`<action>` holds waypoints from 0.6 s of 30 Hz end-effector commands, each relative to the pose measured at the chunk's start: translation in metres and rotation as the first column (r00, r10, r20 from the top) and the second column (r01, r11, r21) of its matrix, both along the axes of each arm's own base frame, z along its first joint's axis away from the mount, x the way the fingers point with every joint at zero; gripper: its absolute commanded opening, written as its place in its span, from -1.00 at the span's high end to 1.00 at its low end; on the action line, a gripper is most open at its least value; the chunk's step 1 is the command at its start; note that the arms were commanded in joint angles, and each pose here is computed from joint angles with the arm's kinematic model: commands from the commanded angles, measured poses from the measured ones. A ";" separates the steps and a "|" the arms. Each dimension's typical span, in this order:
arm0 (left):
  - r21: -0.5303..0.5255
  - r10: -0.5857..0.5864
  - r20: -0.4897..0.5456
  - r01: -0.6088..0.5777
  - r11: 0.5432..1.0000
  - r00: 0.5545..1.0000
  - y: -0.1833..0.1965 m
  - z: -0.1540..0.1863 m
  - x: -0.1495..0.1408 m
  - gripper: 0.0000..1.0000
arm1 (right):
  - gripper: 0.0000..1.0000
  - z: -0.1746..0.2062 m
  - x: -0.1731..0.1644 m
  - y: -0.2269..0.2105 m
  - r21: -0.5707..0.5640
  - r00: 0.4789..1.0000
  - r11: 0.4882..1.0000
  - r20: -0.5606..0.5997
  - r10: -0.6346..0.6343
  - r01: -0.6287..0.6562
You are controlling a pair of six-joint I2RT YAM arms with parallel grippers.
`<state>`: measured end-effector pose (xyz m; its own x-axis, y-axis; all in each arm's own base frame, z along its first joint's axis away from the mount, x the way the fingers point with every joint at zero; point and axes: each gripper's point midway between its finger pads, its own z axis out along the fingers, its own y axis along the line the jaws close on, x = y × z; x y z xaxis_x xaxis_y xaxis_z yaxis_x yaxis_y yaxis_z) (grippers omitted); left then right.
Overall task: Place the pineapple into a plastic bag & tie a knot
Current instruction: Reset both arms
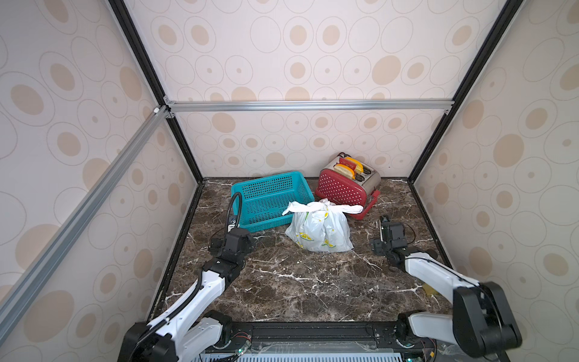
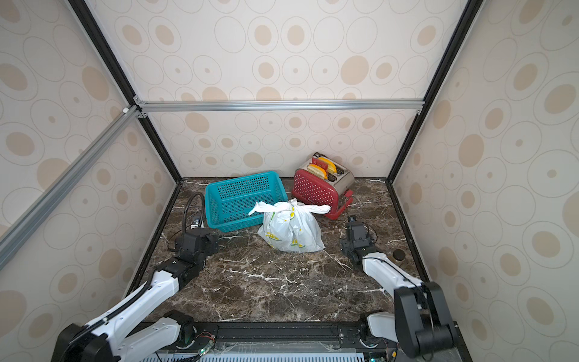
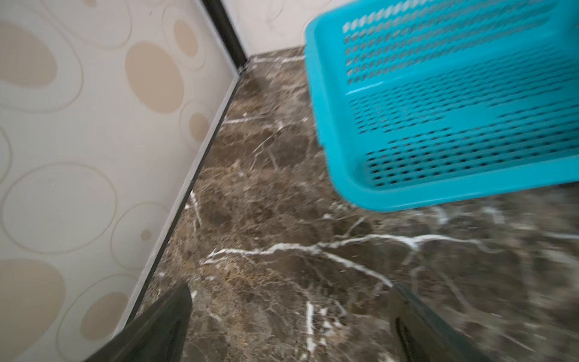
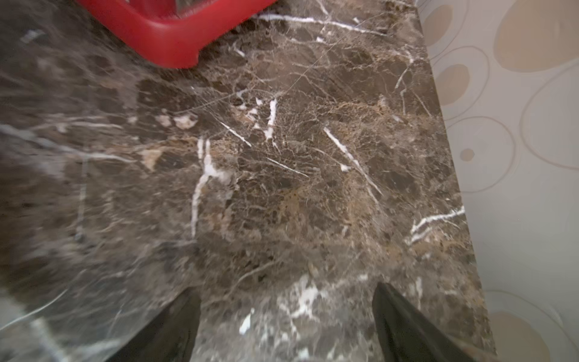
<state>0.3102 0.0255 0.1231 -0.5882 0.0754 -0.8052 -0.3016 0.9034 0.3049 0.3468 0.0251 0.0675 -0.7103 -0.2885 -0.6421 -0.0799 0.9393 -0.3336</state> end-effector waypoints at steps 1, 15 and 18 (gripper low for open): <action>0.005 0.035 0.225 -0.037 0.999 0.974 0.020 0.021 0.038 -0.98 | -0.76 0.024 0.057 0.009 -0.028 0.978 0.994 0.174 0.113 -0.110; -0.056 -0.072 0.269 0.090 0.994 0.960 0.026 -0.022 0.082 -0.98 | -1.00 0.014 0.048 -0.032 0.165 0.933 0.982 0.360 0.025 -0.090; -0.066 -0.090 0.256 0.111 0.992 0.962 0.023 -0.023 0.085 -0.98 | -1.00 0.016 0.049 -0.033 0.163 0.928 0.982 0.371 0.025 -0.091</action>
